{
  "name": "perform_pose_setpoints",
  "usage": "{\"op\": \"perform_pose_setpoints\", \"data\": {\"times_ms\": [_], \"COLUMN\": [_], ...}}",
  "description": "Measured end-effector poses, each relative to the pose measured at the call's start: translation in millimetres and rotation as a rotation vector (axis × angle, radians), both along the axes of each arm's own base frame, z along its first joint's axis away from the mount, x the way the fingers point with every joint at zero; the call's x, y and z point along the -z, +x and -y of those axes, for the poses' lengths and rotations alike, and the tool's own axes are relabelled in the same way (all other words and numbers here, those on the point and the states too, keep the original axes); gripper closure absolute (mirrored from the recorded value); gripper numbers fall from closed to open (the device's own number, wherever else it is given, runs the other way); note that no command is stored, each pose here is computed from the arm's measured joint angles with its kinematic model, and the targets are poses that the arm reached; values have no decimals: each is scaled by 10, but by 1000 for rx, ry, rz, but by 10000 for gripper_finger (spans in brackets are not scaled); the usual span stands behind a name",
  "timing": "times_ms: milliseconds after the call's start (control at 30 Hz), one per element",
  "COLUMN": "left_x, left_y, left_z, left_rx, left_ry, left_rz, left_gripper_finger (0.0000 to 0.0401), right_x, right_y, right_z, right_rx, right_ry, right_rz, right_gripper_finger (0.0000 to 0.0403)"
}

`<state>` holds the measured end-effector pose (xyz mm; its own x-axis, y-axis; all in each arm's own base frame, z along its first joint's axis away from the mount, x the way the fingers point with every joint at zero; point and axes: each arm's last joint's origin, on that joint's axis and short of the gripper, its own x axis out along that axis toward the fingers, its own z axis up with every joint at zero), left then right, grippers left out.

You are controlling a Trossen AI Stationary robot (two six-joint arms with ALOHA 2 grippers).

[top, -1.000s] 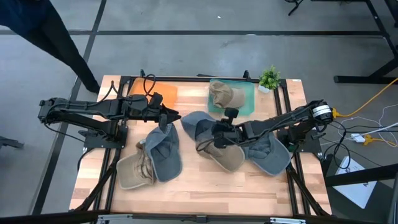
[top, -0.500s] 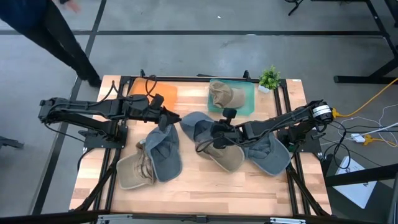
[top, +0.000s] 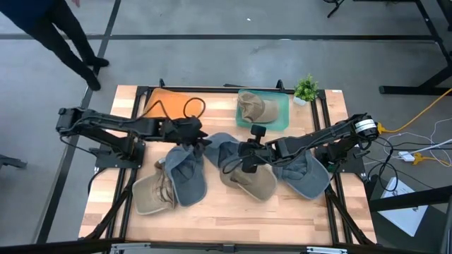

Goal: Pick & Place hat
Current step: Put the middle gray cap into the orange bin

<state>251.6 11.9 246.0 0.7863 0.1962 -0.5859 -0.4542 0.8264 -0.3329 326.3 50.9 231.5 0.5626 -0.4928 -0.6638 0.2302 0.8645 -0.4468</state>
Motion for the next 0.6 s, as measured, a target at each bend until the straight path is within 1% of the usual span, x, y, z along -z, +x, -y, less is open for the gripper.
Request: {"op": "perform_pose_setpoints", "data": {"times_ms": [133, 233, 433, 600], "left_x": [145, 199, 189, 182], "left_y": [92, 157, 249, 252], "left_z": [-10, -6, 4, -10], "left_rx": [40, 67, 158, 180], "left_ry": [-20, -7, 83, 156], "left_rz": [-57, -58, -1, -9], "left_gripper_finger": [216, 216, 214, 193], "right_x": [2, -1, -7, -8], "right_y": [1, 6, 14, 16], "right_z": [-4, -5, -8, -8], "right_rx": [1, 0, -2, -2], "right_ry": [24, 24, 28, 27], "right_rz": [6, 10, 21, 23], "right_gripper_finger": [386, 394, 379, 384]}}
